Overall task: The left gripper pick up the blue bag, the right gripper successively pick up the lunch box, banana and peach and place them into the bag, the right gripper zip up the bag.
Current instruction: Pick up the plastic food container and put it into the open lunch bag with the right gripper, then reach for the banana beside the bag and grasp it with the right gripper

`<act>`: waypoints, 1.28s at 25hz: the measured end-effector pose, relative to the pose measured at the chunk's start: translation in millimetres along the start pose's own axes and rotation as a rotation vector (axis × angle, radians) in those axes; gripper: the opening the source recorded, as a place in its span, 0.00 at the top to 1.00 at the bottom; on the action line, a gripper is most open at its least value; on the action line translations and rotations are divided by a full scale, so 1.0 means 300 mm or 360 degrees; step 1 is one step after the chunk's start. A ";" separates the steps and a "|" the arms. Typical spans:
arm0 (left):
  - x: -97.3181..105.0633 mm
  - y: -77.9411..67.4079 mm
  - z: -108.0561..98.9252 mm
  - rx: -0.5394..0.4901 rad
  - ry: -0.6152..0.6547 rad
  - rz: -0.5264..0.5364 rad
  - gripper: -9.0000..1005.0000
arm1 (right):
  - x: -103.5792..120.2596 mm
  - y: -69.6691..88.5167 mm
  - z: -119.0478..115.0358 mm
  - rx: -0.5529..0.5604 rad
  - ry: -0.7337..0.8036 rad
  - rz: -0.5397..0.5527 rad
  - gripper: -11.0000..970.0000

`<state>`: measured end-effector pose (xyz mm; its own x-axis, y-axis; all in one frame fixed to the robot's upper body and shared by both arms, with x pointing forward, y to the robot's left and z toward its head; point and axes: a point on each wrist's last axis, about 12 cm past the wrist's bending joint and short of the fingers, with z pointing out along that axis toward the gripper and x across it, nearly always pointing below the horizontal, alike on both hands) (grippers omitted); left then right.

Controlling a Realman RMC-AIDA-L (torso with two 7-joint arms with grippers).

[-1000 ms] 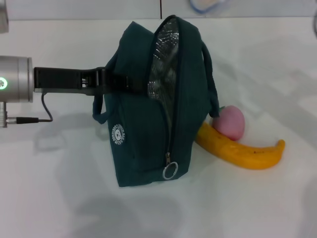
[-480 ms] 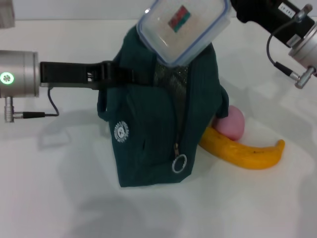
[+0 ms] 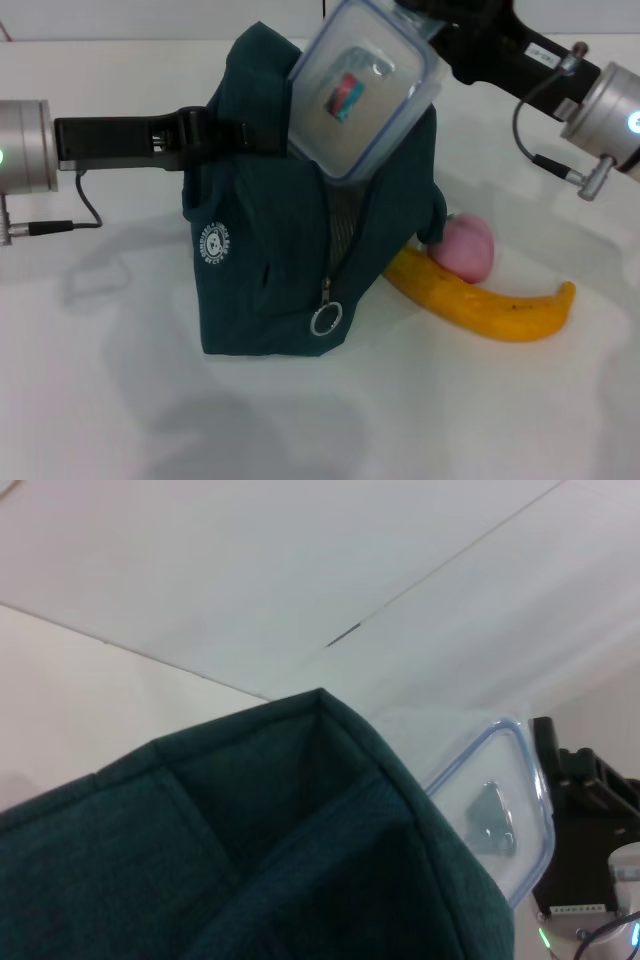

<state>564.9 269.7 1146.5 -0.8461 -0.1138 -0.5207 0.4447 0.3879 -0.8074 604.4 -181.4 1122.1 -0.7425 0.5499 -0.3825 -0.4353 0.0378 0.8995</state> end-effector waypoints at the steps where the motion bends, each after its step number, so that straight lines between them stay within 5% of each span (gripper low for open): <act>1: 0.000 0.000 0.001 0.0001 0.0002 0.0004 0.94 | 0.001 0.004 0.011 -0.0007 0.0022 -0.0011 0.85; 9: 0.014 0.009 0.010 0.0021 0.0005 0.0009 0.94 | 0.013 0.019 0.052 -0.0028 0.0130 -0.0065 0.84; 15: 0.036 0.024 -0.007 0.0006 -0.0007 -0.0007 0.94 | -0.017 0.042 0.052 -0.0078 0.0139 -0.0156 0.58; 25: 0.083 0.062 -0.054 -0.0070 -0.0058 -0.0025 0.94 | -0.062 0.082 0.006 -0.0023 0.0520 -0.0582 0.15; 32: 0.109 0.071 -0.065 -0.0069 -0.0081 -0.0059 0.94 | -0.176 0.181 -0.021 0.0236 0.1055 -0.1042 0.13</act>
<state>540.9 292.1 1117.8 -0.8452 -0.1747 -0.5050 0.3993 0.4216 -0.8141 616.8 -213.5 1189.7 -0.5310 -0.2032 -0.8226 -0.8332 0.3020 0.4632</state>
